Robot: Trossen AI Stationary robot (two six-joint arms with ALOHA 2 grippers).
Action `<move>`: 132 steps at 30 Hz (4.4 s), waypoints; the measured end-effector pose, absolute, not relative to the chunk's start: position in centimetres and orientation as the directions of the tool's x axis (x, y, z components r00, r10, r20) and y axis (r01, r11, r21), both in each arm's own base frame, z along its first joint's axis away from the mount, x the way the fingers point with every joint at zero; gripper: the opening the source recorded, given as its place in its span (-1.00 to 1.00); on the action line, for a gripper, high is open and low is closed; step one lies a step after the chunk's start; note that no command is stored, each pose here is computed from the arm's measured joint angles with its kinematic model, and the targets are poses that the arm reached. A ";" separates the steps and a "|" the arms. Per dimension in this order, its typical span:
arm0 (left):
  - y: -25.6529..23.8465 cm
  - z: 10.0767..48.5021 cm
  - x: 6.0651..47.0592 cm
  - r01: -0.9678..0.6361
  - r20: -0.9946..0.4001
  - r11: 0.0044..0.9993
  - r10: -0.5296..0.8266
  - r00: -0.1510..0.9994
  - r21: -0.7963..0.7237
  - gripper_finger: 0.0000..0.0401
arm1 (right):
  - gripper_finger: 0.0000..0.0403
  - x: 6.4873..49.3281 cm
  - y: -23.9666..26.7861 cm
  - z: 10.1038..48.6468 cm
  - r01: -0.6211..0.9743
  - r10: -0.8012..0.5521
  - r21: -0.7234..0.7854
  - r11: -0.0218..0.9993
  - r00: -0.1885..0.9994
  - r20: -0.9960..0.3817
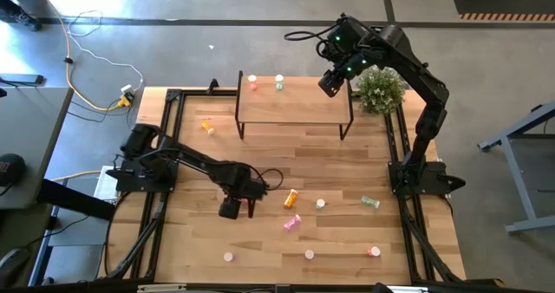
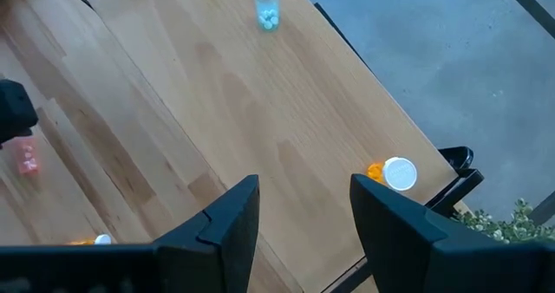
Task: Pick and place medicine bottles onto shelf by color
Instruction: Put the top pink pill bottle on the shelf aligned with the other pink pill bottle
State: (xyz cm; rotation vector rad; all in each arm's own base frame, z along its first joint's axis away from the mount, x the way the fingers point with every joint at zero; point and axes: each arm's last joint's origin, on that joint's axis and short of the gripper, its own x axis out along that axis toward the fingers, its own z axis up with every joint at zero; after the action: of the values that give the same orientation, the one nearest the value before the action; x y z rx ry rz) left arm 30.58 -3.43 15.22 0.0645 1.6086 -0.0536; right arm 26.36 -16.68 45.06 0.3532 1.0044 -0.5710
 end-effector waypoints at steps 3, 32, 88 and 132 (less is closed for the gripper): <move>-3.4 14.6 30.7 0.076 -0.998 0.997 0.010 -0.055 0.006 0.06 | -0.15 26.4 -16.7 45.1 0.606 -0.285 0.026 0.795 0.410 -0.866; -3.5 14.3 30.3 0.109 -0.993 0.994 0.014 -0.116 0.001 -0.51 | -0.15 26.5 -16.5 45.1 0.602 -0.244 0.079 0.795 0.435 -0.867; -7.0 30.4 28.3 0.310 -0.307 0.148 0.767 0.564 0.939 -0.52 | -0.11 37.9 -5.8 42.9 0.207 0.472 0.734 0.647 0.648 -0.598; -5.7 35.3 31.2 0.140 -0.047 -0.054 0.777 0.627 0.989 -0.52 | -0.10 38.4 -5.3 43.4 0.217 0.500 0.793 0.570 0.675 -0.544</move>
State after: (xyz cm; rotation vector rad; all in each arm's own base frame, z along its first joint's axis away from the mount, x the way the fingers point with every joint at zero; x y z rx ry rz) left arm 31.17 -5.69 35.33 1.5669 0.7882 0.6177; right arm 38.38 -5.28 43.39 0.9783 0.8458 0.1916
